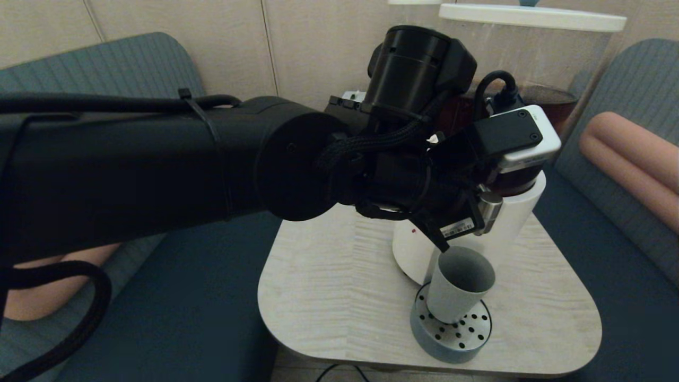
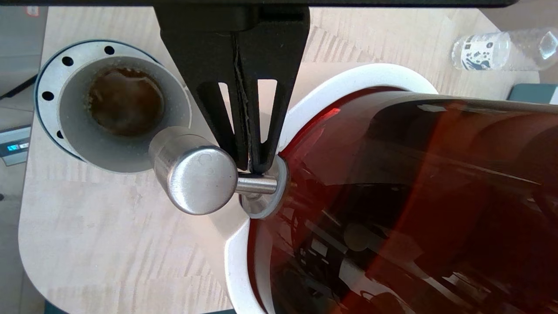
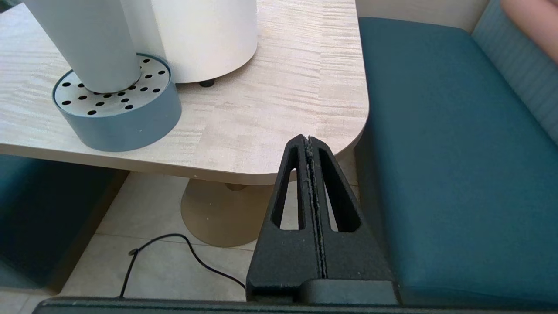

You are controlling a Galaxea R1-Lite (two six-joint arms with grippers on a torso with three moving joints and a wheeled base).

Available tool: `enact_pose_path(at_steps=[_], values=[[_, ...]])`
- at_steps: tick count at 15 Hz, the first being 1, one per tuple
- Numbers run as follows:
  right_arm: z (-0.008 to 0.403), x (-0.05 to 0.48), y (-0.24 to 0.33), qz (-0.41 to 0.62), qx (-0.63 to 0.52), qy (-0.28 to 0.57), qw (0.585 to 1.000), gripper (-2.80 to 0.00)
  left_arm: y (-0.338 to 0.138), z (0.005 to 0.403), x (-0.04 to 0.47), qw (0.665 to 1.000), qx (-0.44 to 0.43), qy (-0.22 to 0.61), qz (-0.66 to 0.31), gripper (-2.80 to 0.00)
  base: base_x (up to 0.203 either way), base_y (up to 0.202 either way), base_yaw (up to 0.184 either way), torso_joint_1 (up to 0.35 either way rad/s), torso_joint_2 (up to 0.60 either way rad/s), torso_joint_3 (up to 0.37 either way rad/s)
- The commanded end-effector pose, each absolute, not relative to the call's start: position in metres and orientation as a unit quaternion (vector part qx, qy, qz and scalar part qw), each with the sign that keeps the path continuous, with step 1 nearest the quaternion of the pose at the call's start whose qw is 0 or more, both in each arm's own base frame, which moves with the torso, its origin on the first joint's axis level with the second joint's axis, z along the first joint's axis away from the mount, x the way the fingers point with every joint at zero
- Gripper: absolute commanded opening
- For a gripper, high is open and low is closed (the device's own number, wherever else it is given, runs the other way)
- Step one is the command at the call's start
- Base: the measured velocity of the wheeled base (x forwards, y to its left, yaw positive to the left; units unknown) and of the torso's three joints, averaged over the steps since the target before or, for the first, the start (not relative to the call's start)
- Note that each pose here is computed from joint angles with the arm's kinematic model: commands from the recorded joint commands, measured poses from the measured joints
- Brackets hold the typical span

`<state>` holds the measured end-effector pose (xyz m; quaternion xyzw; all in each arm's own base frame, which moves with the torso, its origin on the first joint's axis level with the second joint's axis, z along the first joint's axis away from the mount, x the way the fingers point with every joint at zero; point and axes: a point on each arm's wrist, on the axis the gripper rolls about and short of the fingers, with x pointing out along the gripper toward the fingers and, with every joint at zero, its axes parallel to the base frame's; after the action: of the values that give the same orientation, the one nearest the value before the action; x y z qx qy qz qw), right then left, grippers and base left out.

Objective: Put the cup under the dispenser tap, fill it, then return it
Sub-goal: Turn off the faucet, then place the cup next to the water dispenser

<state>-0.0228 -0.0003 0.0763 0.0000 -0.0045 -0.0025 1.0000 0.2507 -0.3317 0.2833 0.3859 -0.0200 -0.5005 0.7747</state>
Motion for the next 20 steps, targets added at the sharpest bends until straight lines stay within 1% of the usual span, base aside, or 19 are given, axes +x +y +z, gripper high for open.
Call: enact_pose_path(at_steps=[1, 8, 12, 16, 17, 18, 20], values=[[0.076, -0.023, 0.000, -0.002, 0.000, -0.005, 1.000, -2.80, -0.332, 0.283, 0.251, 0.774, 0.387, -0.020, -0.501, -2.80, 0.000, 0.000, 0.000, 0.000, 0.00, 0.000], [0.076, -0.023, 0.000, -0.002, 0.000, -0.005, 1.000, -2.80, -0.328, 0.282, 0.249, 0.775, 0.388, -0.011, -0.499, -2.80, 0.000, 0.000, 0.000, 0.000, 0.00, 0.000], [0.076, -0.023, 0.000, -0.002, 0.000, -0.005, 1.000, -2.80, -0.309, 0.291, 0.248, 0.786, 0.386, -0.003, -0.483, -2.80, 0.000, 0.000, 0.000, 0.000, 0.00, 0.000], [0.076, -0.023, 0.000, -0.002, 0.000, -0.005, 1.000, -2.80, -0.261, 0.311, 0.248, 0.817, 0.384, 0.010, -0.430, -2.80, 0.000, 0.000, 0.000, 0.000, 0.00, 0.000], [0.076, -0.023, 0.000, -0.002, 0.000, -0.005, 1.000, -2.80, -0.243, 0.320, 0.245, 0.830, 0.371, 0.014, -0.416, -2.80, 0.000, 0.000, 0.000, 0.000, 0.00, 0.000], [0.076, -0.023, 0.000, -0.002, 0.000, -0.005, 1.000, -2.80, -0.225, 0.328, 0.240, 0.847, 0.345, 0.021, -0.403, -2.80, 0.000, 0.000, 0.000, 0.000, 0.00, 0.000], [0.076, -0.023, 0.000, -0.002, 0.000, -0.005, 1.000, -2.80, -0.189, 0.338, 0.229, 0.885, 0.242, 0.055, -0.393, -2.80, 0.000, 0.000, 0.000, 0.000, 0.00, 0.000]])
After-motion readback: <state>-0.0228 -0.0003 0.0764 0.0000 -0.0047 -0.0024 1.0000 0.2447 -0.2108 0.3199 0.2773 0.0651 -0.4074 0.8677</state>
